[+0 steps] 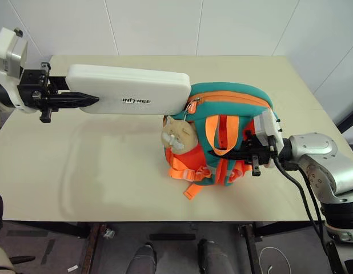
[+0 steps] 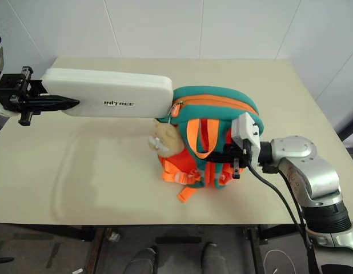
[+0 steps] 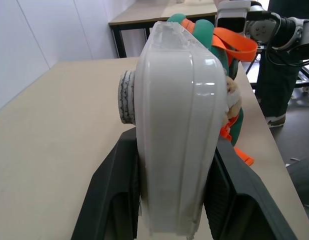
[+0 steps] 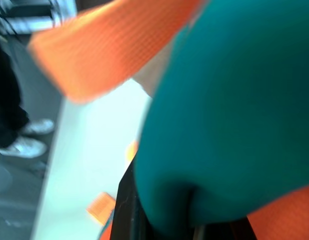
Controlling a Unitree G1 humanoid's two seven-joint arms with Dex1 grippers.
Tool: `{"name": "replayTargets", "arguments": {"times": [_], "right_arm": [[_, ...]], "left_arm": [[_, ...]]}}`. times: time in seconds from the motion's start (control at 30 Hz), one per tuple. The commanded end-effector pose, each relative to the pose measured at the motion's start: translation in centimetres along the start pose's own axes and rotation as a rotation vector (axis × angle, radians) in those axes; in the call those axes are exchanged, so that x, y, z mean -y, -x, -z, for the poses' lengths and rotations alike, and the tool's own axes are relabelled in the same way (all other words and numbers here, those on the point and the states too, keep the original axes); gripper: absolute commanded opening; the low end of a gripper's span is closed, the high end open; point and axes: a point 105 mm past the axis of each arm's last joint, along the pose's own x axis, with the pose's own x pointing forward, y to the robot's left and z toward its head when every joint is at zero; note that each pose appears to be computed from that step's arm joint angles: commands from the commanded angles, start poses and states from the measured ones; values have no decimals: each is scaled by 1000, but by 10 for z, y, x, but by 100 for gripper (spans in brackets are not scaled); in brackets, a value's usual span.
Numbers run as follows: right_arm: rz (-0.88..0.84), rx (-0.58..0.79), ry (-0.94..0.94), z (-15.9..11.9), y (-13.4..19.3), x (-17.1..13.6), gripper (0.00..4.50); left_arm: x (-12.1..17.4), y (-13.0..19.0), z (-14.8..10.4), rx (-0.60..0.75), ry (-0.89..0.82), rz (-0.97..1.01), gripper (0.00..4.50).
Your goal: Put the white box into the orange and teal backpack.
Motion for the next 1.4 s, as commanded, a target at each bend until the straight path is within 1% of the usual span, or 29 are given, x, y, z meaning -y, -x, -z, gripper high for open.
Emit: {"name": "replayTargets", "arguments": {"times": [0.03, 0.2, 0.37, 0.6, 0.8, 0.93, 1.0, 1.1, 1.2, 1.27, 1.33, 1.4], "right_arm": [[-34, 118, 58, -27, 10, -6, 1], [-96, 193, 46, -36, 20, -13, 1], [-107, 190, 44, -34, 22, -13, 1], [-100, 187, 43, -28, 12, -10, 1], [-119, 181, 61, -26, 6, -10, 1], [-120, 207, 77, -30, 3, -9, 1], [-117, 214, 81, -32, 2, -8, 1], [-116, 213, 79, -32, 2, -8, 1], [-110, 208, 69, -31, 1, -7, 1], [-110, 212, 65, -31, -1, -8, 1], [-110, 214, 63, -31, -2, -8, 1], [-107, 216, 61, -32, -2, -8, 1]], "left_arm": [[6, 10, -13, -10, -52, 70, 128], [4, 10, -16, -21, -59, 65, 128], [6, 5, -16, -14, -56, 93, 128], [19, -18, -16, -5, -68, 219, 128], [26, -33, -6, -119, -117, 303, 128], [20, -44, 6, -228, -138, 317, 128], [18, -55, 11, -240, -148, 339, 128], [18, -69, 11, -214, -157, 360, 128], [15, -84, 14, -187, -145, 343, 128], [11, -97, 24, -230, -154, 296, 128], [10, -108, 30, -243, -163, 275, 128], [11, -121, 29, -208, -153, 264, 128]]}}
